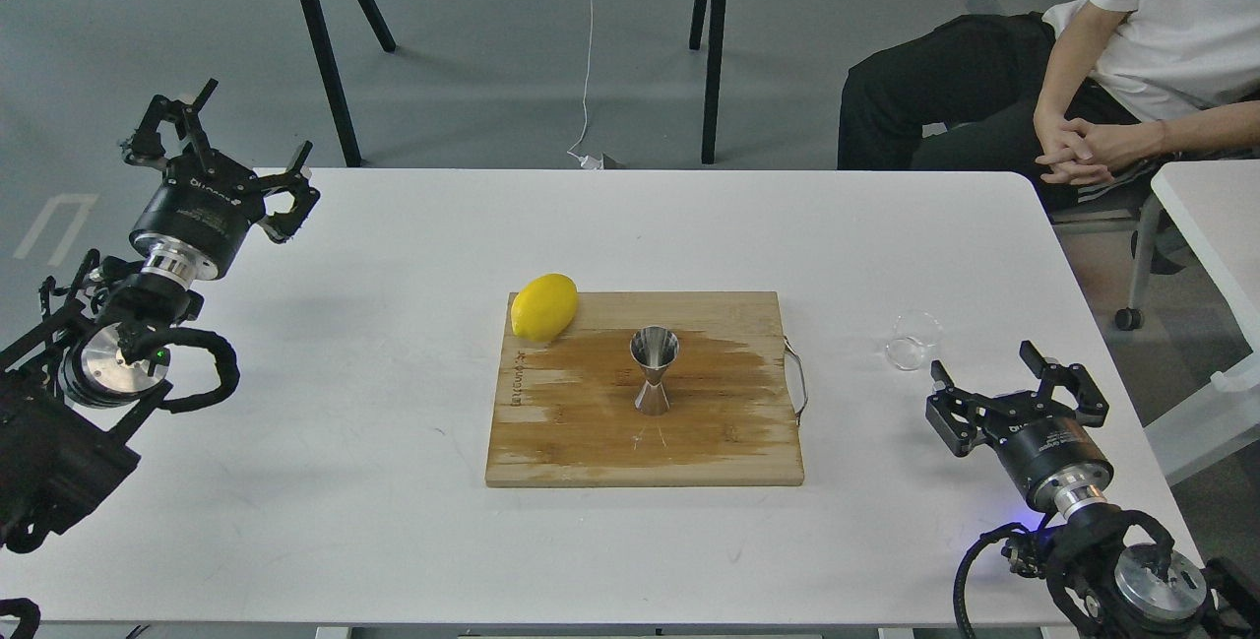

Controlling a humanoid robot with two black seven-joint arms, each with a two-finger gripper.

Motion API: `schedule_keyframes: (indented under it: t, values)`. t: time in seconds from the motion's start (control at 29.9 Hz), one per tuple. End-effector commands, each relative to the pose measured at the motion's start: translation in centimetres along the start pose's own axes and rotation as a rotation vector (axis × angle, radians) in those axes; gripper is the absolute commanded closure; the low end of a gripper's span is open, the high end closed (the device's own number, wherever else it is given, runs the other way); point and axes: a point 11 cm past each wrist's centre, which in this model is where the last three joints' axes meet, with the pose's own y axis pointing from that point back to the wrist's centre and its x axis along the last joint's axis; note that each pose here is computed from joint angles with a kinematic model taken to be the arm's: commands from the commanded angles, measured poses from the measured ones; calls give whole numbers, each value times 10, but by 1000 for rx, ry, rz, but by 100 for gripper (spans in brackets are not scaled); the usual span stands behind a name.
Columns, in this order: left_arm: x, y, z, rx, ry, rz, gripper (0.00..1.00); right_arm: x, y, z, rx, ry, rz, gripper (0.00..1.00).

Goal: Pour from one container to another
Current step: 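Move the right gripper toward the small clear glass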

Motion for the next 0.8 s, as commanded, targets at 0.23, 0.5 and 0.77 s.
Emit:
schedule_keyframes:
  t: [0.23, 0.5, 0.77]
  values:
    - [-6, -9, -12, -22, 50, 6, 0, 13, -9, 2, 10, -28, 17, 0]
    - [-6, -9, -15, -20, 51, 5, 0, 3, -20, 7, 4, -31, -5, 0]
    - [12, -7, -3, -39, 17, 63, 0, 11, -37, 18, 11, -60, 30, 0]
